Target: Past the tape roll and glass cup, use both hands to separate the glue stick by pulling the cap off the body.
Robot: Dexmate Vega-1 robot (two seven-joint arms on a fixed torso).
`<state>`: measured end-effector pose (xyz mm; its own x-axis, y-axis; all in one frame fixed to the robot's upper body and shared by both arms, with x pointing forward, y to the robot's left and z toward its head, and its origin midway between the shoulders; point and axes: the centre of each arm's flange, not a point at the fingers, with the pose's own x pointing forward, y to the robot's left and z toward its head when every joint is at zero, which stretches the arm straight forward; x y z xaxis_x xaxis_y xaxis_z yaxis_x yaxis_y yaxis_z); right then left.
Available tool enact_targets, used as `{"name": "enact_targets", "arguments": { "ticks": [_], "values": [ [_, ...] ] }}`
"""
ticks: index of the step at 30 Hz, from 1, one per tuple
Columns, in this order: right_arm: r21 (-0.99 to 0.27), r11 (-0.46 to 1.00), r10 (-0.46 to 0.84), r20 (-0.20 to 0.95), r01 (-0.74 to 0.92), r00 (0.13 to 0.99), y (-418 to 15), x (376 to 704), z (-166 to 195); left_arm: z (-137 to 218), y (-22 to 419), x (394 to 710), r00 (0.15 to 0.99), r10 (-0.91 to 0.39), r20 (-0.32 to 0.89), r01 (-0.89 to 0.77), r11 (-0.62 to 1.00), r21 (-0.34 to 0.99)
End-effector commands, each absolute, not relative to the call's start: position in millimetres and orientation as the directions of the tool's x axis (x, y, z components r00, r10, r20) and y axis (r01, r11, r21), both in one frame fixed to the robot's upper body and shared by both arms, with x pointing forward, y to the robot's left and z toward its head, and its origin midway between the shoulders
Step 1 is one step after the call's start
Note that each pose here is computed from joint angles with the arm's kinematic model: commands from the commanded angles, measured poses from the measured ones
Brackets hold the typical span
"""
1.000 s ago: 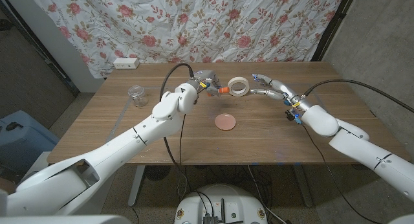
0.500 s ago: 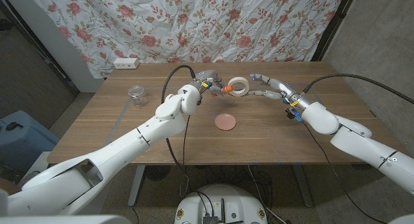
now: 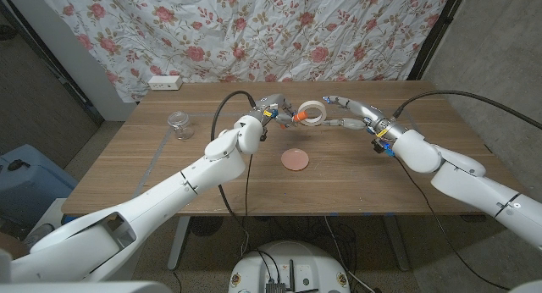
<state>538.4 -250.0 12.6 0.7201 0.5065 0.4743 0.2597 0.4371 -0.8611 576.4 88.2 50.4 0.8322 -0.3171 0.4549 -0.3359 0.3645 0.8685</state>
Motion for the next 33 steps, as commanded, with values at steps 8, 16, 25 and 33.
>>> {"name": "enact_targets", "arguments": {
  "ticks": [8, 16, 25, 33],
  "values": [
    [-0.884, 0.360, 0.535, 0.459, 0.299, 0.709, -238, 537, 22, 43, 86, 574, 0.830, -0.339, 0.443, -0.301, 0.397, 0.867],
    [-0.894, 0.338, 0.554, 0.441, 0.293, 0.706, -232, 538, 26, 40, 87, 572, 0.828, -0.343, 0.443, -0.299, 0.399, 0.867],
    [-0.906, 0.310, 0.576, 0.420, 0.287, 0.702, -225, 539, 34, 39, 85, 572, 0.823, -0.362, 0.438, -0.288, 0.400, 0.870],
    [-0.910, 0.298, 0.584, 0.414, 0.289, 0.699, -222, 541, 34, 38, 83, 572, 0.819, -0.368, 0.440, -0.290, 0.396, 0.871]
  ]
}}
